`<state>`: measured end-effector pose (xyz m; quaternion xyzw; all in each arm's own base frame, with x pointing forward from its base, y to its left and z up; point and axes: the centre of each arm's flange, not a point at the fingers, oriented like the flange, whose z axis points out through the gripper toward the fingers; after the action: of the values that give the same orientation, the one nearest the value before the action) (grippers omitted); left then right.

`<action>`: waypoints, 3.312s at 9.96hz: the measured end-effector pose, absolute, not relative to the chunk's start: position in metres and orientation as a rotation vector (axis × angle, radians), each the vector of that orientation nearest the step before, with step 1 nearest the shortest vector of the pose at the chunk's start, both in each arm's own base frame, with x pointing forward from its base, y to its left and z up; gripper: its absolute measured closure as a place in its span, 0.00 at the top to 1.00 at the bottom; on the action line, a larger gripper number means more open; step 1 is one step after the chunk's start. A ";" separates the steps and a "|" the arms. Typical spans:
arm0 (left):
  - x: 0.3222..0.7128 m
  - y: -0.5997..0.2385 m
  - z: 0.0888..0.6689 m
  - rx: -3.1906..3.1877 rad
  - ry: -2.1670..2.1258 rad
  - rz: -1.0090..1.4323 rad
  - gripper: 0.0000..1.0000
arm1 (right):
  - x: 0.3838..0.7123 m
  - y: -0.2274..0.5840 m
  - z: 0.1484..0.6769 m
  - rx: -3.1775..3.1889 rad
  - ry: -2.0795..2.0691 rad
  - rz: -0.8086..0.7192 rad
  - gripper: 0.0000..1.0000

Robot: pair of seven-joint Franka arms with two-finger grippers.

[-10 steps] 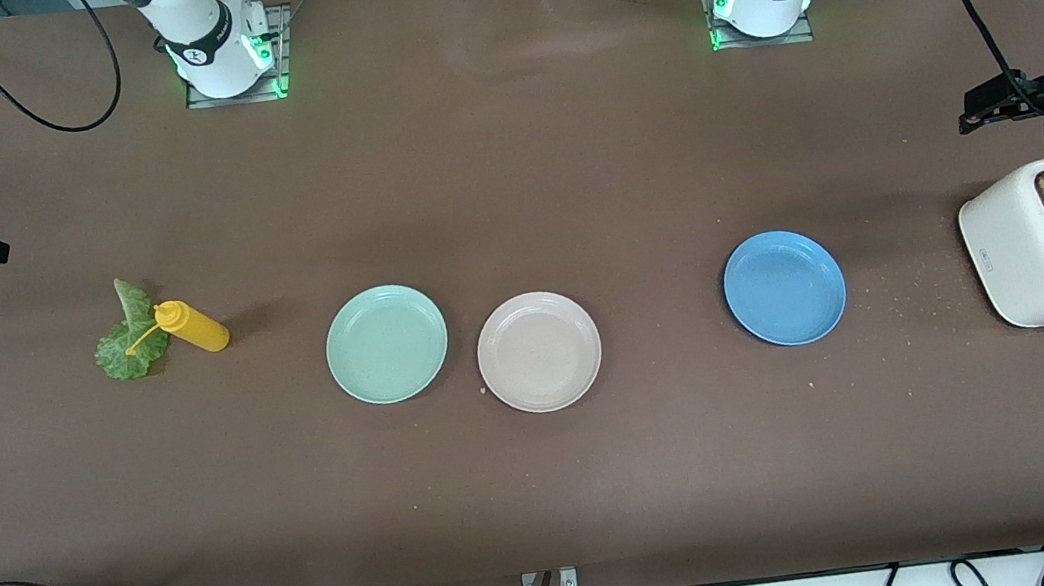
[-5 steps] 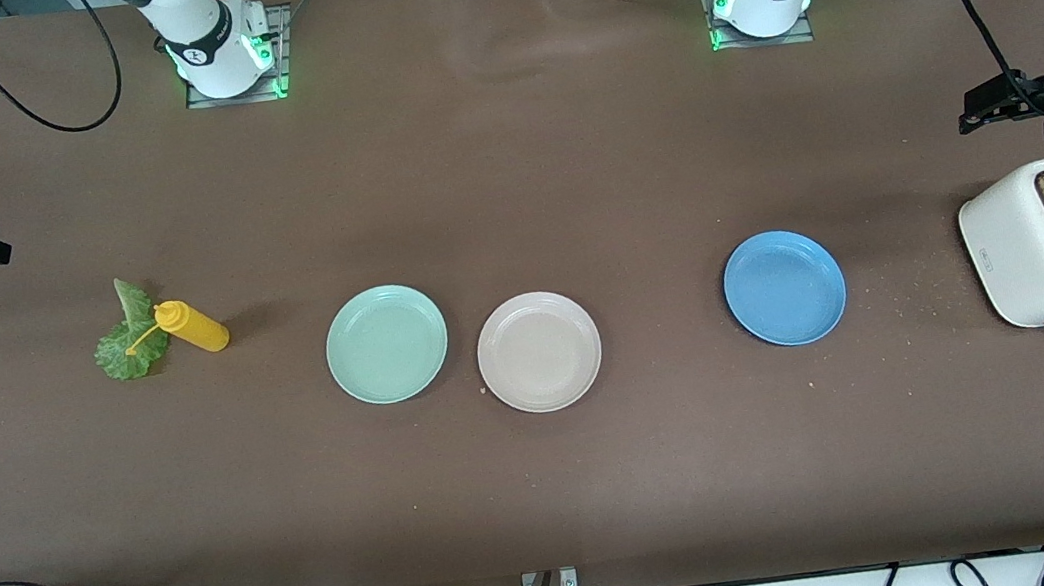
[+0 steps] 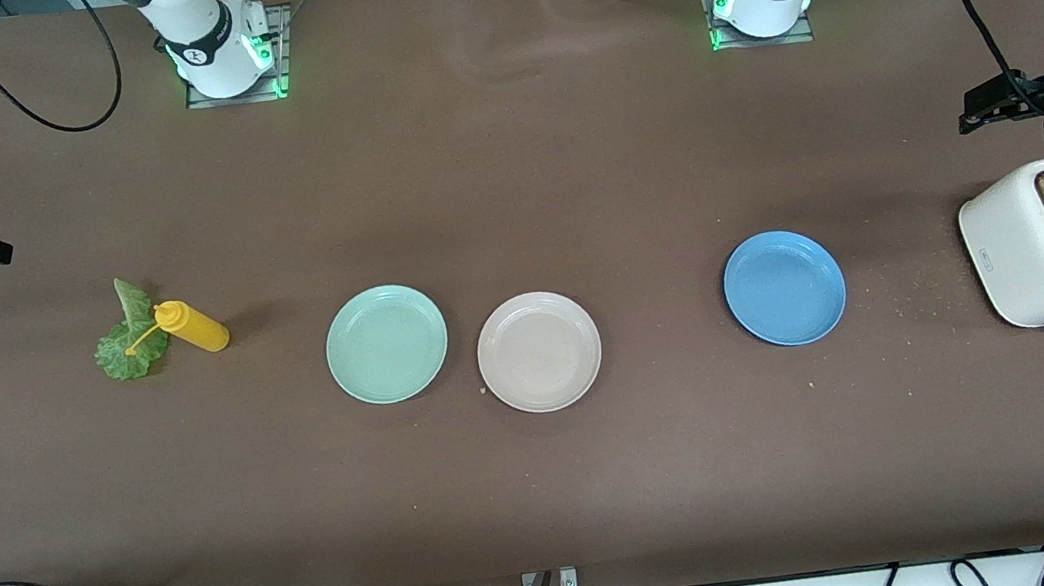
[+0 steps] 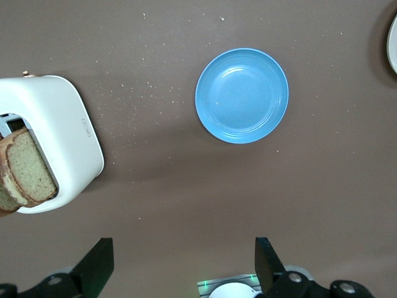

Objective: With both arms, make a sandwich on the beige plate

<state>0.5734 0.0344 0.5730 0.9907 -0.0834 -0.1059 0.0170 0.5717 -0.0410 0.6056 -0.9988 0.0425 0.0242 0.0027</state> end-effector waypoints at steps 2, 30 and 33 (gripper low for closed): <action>0.573 0.034 0.573 3.079 -0.259 -0.329 1.00 | 0.572 -0.042 0.606 -3.132 0.135 0.074 1.00; 0.575 0.032 0.569 3.075 -0.274 -0.341 1.00 | 0.572 -0.042 0.596 -3.132 0.136 0.089 1.00; 0.575 0.032 0.569 3.075 -0.274 -0.341 1.00 | 0.572 -0.042 0.596 -3.132 0.136 0.089 1.00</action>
<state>0.5753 0.0323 0.5687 0.9899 -0.0881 -0.1096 0.0177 0.5723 -0.0420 0.5964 -0.9986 0.0435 0.0283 0.0028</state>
